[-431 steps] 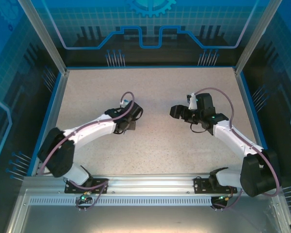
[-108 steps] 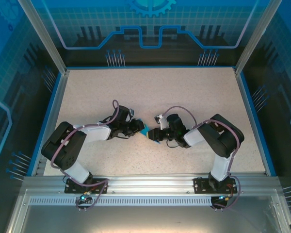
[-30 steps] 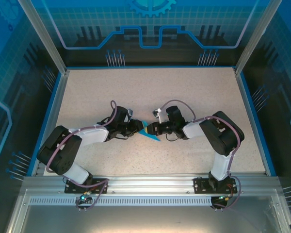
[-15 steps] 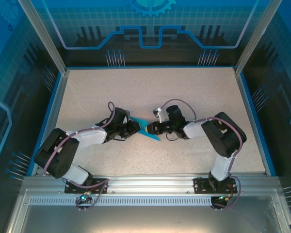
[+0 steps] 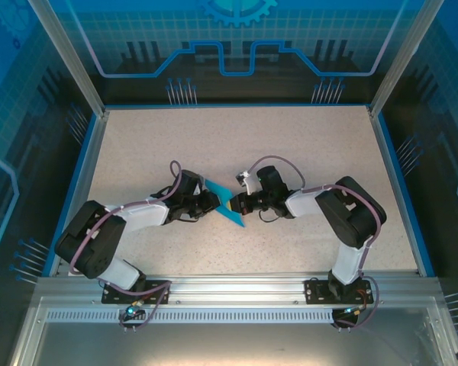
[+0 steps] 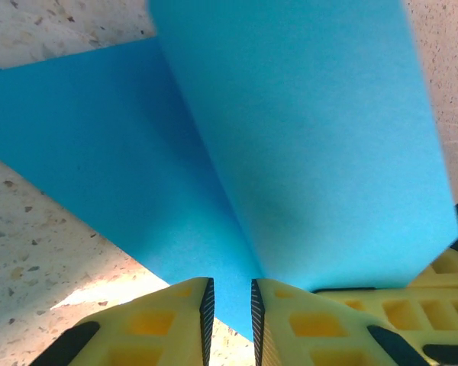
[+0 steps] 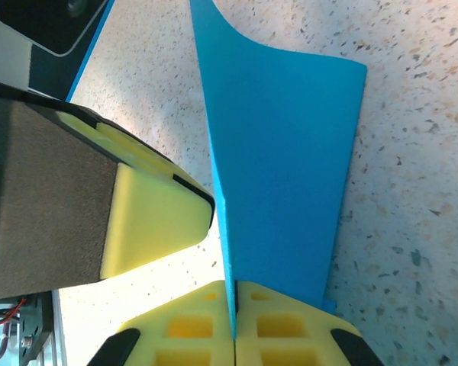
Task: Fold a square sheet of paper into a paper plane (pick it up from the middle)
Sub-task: Fold the wing for the fifth time at the center of the table.
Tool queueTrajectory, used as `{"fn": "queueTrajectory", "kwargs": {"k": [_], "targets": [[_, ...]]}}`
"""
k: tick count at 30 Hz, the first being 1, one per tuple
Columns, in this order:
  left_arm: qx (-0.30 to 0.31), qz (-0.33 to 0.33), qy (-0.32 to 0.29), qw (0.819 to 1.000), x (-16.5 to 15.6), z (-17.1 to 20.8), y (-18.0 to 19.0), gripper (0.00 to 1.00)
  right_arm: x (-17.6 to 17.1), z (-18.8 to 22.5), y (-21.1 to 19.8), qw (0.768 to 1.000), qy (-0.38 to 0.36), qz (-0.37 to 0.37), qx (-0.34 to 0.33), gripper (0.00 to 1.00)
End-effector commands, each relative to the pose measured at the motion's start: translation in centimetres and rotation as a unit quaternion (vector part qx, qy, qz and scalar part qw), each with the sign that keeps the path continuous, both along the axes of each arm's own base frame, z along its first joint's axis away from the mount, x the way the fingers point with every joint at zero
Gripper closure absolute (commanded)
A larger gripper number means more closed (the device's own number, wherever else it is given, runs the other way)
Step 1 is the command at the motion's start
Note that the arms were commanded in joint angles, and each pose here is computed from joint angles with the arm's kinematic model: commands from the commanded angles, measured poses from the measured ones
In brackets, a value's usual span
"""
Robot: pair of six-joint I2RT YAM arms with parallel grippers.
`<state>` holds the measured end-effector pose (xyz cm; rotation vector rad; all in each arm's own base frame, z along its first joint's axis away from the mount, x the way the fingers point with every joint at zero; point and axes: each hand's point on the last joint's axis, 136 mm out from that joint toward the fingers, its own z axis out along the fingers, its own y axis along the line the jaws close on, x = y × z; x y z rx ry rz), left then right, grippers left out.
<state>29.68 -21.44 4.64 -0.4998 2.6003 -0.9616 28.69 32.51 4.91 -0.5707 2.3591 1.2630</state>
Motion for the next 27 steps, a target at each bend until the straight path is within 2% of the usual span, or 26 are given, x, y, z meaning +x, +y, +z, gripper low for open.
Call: {"fn": "queueTrajectory", "kwargs": {"k": [1, 4, 8, 14, 27], "targets": [[0.015, 0.006, 0.005, 1.000, -1.0, -0.3, 0.9, 0.75, -0.7, -1.1, 0.9, 1.000, 0.007, 0.018, -0.021, 0.97], [0.038, 0.016, 0.015, 0.999, -1.6, -1.0, 1.9, 0.76, -0.9, -1.1, 1.3, 0.999, 0.004, 0.020, -0.026, 0.97], [0.074, 0.029, 0.026, 0.997, -1.8, -2.1, 3.2, 0.81, -1.0, -1.2, 1.7, 0.999, 0.003, 0.024, -0.030, 0.96], [0.060, 0.024, 0.017, 0.998, -0.9, -2.2, 2.3, 0.89, -0.9, -1.1, 1.7, 0.999, 0.004, 0.022, -0.031, 0.95], [0.050, 0.027, -0.015, 0.998, -1.0, -0.1, 2.6, 0.92, -1.3, -2.1, 2.5, 0.998, 0.049, 0.033, -0.016, 0.99]]}}
